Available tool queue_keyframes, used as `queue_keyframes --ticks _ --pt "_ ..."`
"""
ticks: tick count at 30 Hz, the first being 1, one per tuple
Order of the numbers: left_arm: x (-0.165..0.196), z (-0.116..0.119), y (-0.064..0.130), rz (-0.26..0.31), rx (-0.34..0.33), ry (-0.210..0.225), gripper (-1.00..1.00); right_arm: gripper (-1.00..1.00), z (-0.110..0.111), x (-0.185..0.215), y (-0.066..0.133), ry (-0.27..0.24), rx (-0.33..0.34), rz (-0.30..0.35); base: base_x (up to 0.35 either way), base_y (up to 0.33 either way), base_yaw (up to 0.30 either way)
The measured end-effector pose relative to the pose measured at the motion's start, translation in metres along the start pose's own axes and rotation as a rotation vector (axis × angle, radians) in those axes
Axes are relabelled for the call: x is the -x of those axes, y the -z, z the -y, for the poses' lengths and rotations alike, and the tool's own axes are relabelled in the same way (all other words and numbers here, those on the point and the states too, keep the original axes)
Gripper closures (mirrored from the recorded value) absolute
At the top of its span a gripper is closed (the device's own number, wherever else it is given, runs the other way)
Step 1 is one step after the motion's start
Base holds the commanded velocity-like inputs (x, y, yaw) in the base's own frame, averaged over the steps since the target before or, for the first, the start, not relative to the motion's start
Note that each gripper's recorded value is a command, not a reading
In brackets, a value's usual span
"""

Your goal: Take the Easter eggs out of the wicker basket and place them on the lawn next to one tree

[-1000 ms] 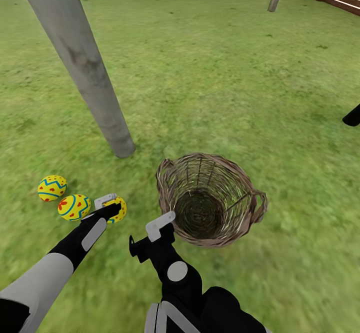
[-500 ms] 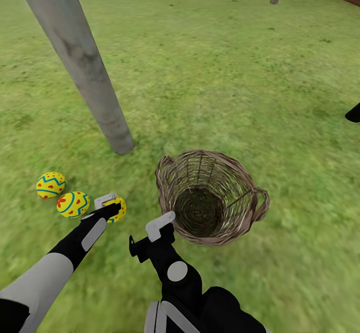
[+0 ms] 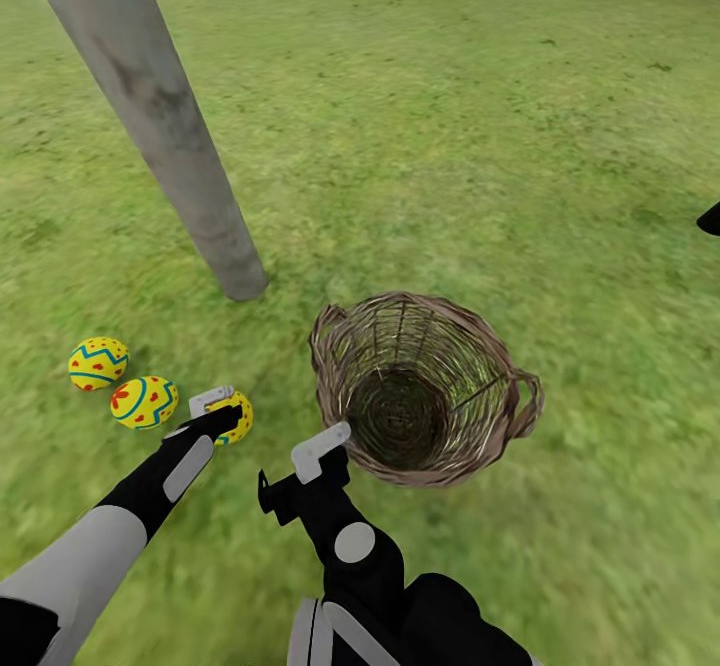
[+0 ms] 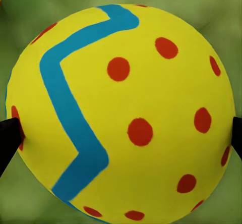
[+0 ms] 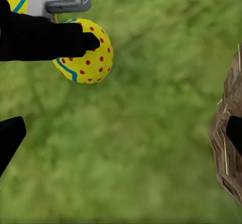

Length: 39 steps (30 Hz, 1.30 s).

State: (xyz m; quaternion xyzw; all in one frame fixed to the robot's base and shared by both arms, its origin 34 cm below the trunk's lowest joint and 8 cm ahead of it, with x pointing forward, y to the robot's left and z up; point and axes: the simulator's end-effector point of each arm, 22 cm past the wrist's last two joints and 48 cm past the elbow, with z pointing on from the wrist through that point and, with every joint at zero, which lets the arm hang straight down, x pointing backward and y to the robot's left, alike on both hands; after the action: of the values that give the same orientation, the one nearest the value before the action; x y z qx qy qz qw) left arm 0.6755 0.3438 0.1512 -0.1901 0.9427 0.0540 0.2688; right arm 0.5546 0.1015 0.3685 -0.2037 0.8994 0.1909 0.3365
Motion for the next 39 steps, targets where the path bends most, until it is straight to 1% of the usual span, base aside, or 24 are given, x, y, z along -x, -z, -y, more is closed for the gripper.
queue_keyframes --ticks 13,18,22,26,29,32,39 --pt "-0.012 -0.002 -0.007 -0.018 0.007 -0.003 1.00 -1.00 0.000 -0.009 -0.006 -0.009 0.006 -0.018 0.000 0.000 0.000" --pt "-0.011 -0.002 -0.007 -0.011 0.006 -0.001 1.00 -1.00 0.000 -0.009 -0.006 -0.009 0.006 -0.018 0.000 0.000 0.000" --pt "-0.019 -0.003 -0.013 -0.017 0.009 -0.001 1.00 -1.00 0.001 -0.016 -0.010 -0.016 0.010 -0.031 0.000 0.000 0.000" --pt "-0.018 -0.003 -0.013 -0.015 0.010 -0.001 1.00 -1.00 0.001 -0.016 -0.010 -0.016 0.010 -0.031 0.000 0.000 0.000" --pt "-0.025 -0.005 -0.017 -0.026 0.014 -0.004 1.00 -1.00 0.000 -0.021 -0.013 -0.021 0.015 -0.042 0.000 0.000 0.000" --pt "-0.026 -0.005 -0.017 -0.026 0.014 -0.004 1.00 -1.00 -0.007 -0.022 -0.012 -0.009 0.027 -0.041 0.000 0.000 0.000" --pt "-0.025 -0.005 -0.017 -0.026 0.014 -0.004 1.00 -1.00 -0.009 -0.023 -0.011 -0.004 0.031 -0.041 0.000 0.000 0.000"
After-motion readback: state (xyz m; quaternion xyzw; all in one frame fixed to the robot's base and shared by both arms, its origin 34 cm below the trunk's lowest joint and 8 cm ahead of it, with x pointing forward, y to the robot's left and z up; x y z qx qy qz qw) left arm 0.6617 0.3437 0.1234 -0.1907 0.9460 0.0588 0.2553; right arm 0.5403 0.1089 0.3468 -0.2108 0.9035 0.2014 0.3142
